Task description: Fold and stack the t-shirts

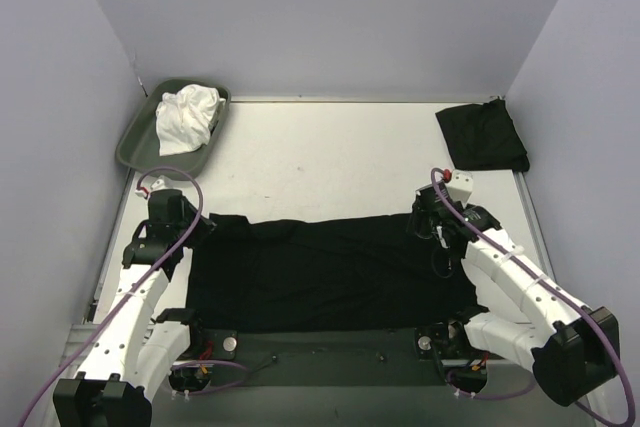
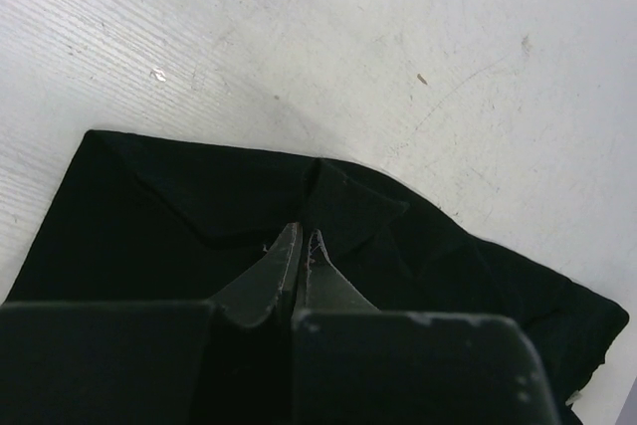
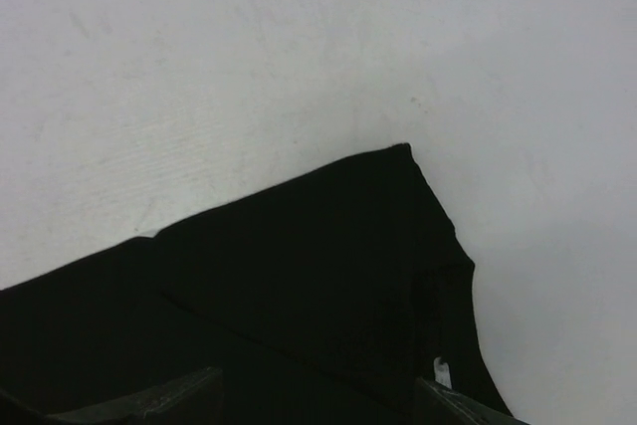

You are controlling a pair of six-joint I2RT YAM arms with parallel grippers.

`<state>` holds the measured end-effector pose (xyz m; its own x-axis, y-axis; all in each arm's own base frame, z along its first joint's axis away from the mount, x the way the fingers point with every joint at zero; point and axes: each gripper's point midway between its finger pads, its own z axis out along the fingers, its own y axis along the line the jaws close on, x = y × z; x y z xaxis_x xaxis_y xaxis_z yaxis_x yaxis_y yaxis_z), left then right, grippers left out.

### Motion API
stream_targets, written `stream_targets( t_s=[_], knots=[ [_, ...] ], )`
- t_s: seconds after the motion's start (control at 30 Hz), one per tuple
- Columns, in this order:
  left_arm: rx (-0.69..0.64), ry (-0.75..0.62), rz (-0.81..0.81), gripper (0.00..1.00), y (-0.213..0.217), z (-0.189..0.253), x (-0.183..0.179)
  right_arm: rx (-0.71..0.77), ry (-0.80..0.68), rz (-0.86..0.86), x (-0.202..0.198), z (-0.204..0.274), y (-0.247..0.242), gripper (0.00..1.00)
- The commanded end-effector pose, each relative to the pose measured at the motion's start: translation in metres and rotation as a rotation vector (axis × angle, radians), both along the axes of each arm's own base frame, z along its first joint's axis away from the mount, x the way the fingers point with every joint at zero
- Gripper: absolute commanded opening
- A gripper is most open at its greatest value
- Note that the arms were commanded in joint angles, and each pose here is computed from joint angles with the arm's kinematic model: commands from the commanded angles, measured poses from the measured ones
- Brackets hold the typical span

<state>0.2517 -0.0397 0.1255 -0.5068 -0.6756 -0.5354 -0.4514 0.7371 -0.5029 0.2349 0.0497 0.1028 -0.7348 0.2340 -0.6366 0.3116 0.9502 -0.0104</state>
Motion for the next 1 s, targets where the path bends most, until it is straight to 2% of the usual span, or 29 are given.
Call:
stream_targets(
  t_s=[0.0,0.27,0.4,0.67,0.9,0.97],
  knots=[
    [-0.021,-0.082,-0.042,0.0,-0.008,0.018,0.011,-0.052,0.063,-0.095,-0.014,-0.016,-0.025,0.7],
    [-0.068,-0.083,-0.115,0.0,-0.022,0.023,0.011,0.041,0.13,-0.223,-0.043,-0.03,-0.045,0.67],
    [-0.076,-0.089,-0.132,0.0,-0.025,0.021,0.012,0.089,0.208,-0.231,-0.06,-0.043,-0.038,0.66],
    [-0.081,-0.088,-0.161,0.0,-0.03,0.018,0.014,0.187,0.271,-0.272,-0.077,-0.059,-0.024,0.62],
    [-0.095,-0.077,-0.174,0.0,-0.034,0.01,0.016,0.185,0.287,-0.305,-0.083,-0.066,-0.027,0.48],
    [-0.095,-0.072,-0.177,0.0,-0.034,0.008,0.016,0.179,0.29,-0.317,-0.085,-0.069,-0.03,0.47]
  ],
)
